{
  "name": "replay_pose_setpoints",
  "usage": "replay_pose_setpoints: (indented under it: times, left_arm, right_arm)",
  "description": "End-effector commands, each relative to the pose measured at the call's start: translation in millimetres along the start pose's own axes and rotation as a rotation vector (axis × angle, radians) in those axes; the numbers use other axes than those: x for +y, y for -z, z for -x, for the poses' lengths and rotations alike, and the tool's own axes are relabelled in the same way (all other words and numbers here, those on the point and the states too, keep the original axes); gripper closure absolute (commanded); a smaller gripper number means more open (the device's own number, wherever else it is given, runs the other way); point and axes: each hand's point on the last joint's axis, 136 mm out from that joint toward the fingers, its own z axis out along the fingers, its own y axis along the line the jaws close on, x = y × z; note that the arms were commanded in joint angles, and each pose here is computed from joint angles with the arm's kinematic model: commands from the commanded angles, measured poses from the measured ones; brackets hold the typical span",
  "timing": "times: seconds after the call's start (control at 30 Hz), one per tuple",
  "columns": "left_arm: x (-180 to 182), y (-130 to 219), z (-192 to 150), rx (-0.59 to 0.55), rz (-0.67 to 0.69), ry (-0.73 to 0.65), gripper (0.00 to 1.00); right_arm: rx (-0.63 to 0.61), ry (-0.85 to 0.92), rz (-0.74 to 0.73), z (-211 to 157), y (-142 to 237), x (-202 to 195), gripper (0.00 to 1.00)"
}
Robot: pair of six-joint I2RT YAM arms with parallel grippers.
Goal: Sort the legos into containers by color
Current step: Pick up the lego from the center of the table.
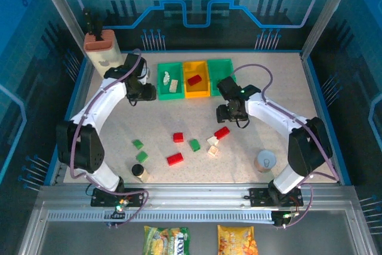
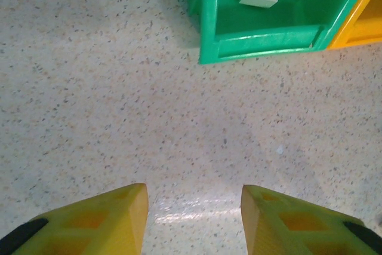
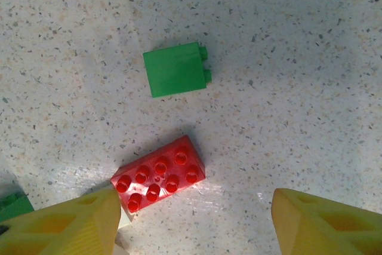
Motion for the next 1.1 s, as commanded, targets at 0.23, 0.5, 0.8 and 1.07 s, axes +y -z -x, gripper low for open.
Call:
replay_pose_setpoints:
  times: [0.23, 0.5, 0.8, 1.07]
  left_arm:
    - [28.2, -1.5, -24.5, -0.027, -0.016, -0.012, 0.53]
    - [31.9, -7.4, -21.2, -0.044, -0.048, 0.015, 0.54]
    - [33.3, -5.7, -20.2, -0.05, -0.06, 0.028, 0.54]
    - [34.3, -7.5, -20.9, -0.046, -0.058, 0.029, 0.54]
  right_arm:
    - [0.019, 0.07, 0.026, 29.3, -18.0, 16.0, 0.32]
    - [0.07, 0.089, 0.012, 38.0, -43.4, 18.3, 0.33]
    - [0.13, 0.092, 0.007, 34.6, -70.8, 11.6, 0.34]
    - [0.16, 0.095, 0.002, 32.2, -87.8, 8.0, 0.36]
